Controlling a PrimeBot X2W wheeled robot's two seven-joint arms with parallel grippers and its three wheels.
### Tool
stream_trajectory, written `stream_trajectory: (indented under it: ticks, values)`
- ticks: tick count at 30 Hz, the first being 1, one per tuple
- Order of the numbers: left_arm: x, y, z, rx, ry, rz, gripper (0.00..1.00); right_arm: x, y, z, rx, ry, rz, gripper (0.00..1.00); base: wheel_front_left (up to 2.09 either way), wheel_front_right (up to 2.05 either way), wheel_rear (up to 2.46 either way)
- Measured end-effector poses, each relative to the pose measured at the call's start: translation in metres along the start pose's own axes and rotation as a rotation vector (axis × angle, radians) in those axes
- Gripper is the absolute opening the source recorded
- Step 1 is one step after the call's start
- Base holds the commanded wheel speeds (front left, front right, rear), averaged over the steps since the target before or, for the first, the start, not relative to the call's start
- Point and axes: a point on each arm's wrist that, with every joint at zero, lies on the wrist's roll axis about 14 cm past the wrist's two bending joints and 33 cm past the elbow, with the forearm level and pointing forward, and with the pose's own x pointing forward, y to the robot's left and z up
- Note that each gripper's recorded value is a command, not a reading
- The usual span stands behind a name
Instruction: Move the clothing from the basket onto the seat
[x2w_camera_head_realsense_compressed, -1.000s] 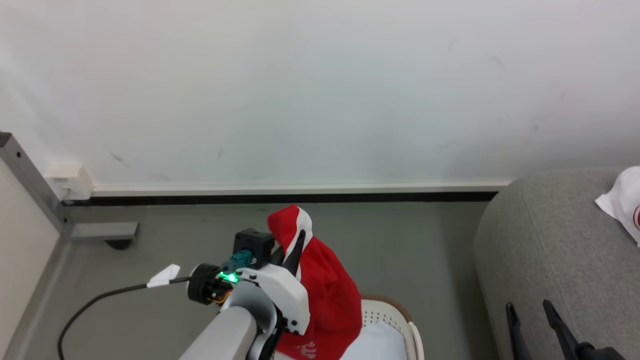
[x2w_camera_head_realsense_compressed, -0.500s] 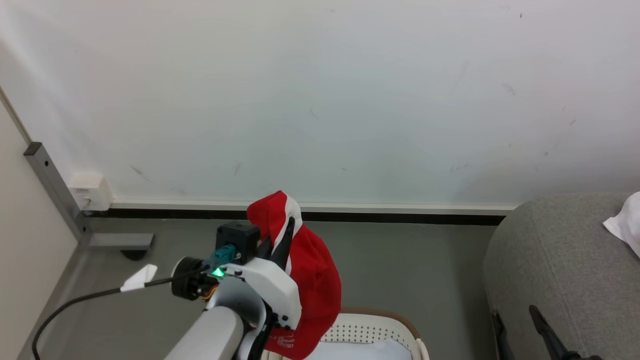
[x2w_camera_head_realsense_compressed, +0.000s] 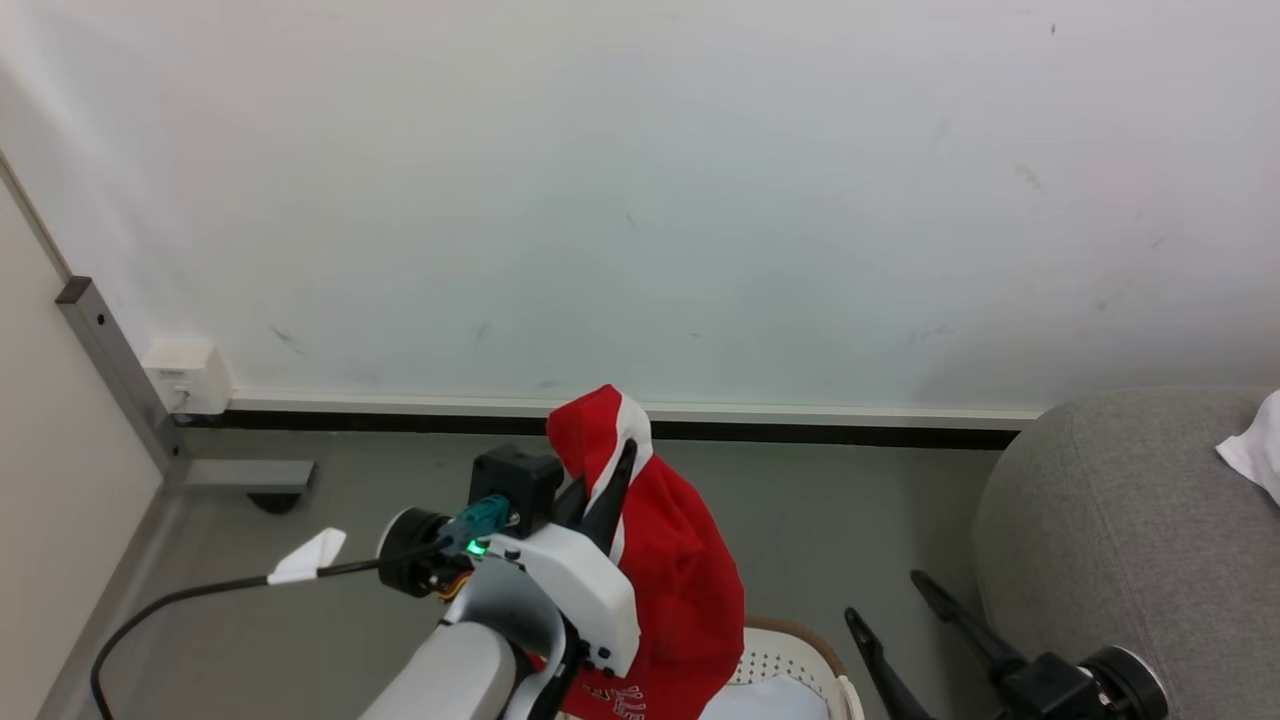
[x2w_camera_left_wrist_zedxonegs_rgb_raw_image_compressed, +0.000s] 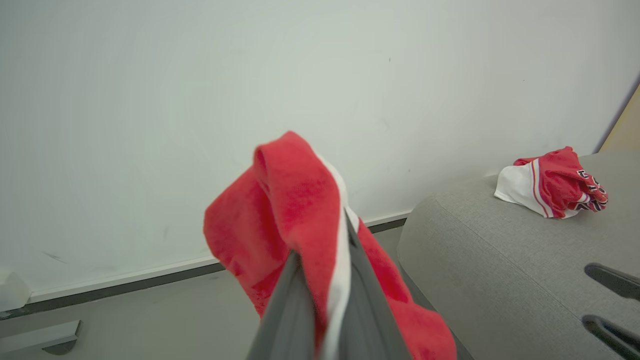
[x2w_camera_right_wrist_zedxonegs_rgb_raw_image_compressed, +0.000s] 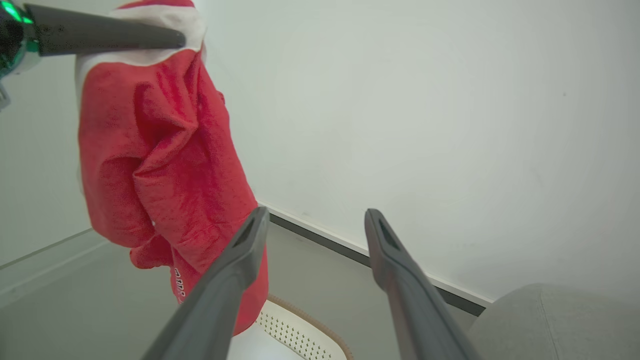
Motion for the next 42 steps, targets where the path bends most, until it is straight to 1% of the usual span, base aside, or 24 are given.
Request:
stream_trajectory:
  ticks: [6,8,10,12,15,22,25,29,32,33,34,35,37,42]
  values:
    - [-0.002,-0.007,0.000,0.003,0.006,-0.021,0.00,0.023,0.036,0.001,-0.036,0.041,0.184,1.00,0.00,0.00,0.00]
    - [-0.003,-0.010,0.000,0.004,0.007,-0.028,0.00,0.030,0.045,-0.004,-0.082,0.073,0.241,1.00,0.00,0.00,0.00]
    - [-0.003,-0.012,0.000,0.007,0.008,-0.034,0.00,0.038,0.052,-0.003,-0.079,0.082,0.279,1.00,0.00,0.00,0.00]
    - [-0.003,-0.015,0.001,0.011,0.008,-0.045,0.00,0.045,0.058,-0.006,-0.106,0.105,0.318,1.00,0.00,0.00,0.00]
    - [-0.005,-0.017,0.001,0.015,0.009,-0.052,0.00,0.055,0.061,-0.008,-0.137,0.120,0.352,1.00,0.00,0.00,0.00]
    - [-0.008,-0.028,0.002,0.017,0.010,-0.082,0.00,0.068,0.089,-0.013,-0.110,0.151,0.441,1.00,0.00,0.00,0.00]
    - [-0.009,-0.031,0.003,0.018,0.007,-0.091,0.00,0.072,0.094,-0.017,-0.107,0.167,0.456,1.00,0.00,0.00,0.00]
    - [-0.008,-0.034,0.004,0.016,0.007,-0.105,0.00,0.072,0.100,-0.031,-0.092,0.214,0.466,1.00,0.00,0.00,0.00]
    - [-0.008,-0.036,0.004,0.011,0.007,-0.111,0.00,0.073,0.107,-0.036,-0.045,0.235,0.468,1.00,0.00,0.00,0.00]
    - [-0.008,-0.036,0.004,0.011,0.007,-0.112,0.00,0.073,0.109,-0.036,-0.035,0.238,0.471,0.51,0.00,0.00,0.00]
    - [-0.008,-0.036,0.003,0.011,0.008,-0.113,0.00,0.073,0.113,-0.035,-0.018,0.233,0.477,0.17,0.00,0.00,0.00]
    - [-0.007,-0.036,0.003,0.010,0.010,-0.113,0.00,0.074,0.116,-0.033,0.003,0.228,0.479,0.00,0.00,0.00,0.00]
    - [-0.007,-0.035,0.001,0.007,0.014,-0.109,0.00,0.077,0.119,-0.028,0.034,0.217,0.478,0.00,0.00,0.00,0.00]
    - [-0.004,-0.028,-0.002,0.009,0.023,-0.087,0.00,0.081,0.112,-0.020,0.050,0.194,0.467,0.00,0.00,0.00,0.00]
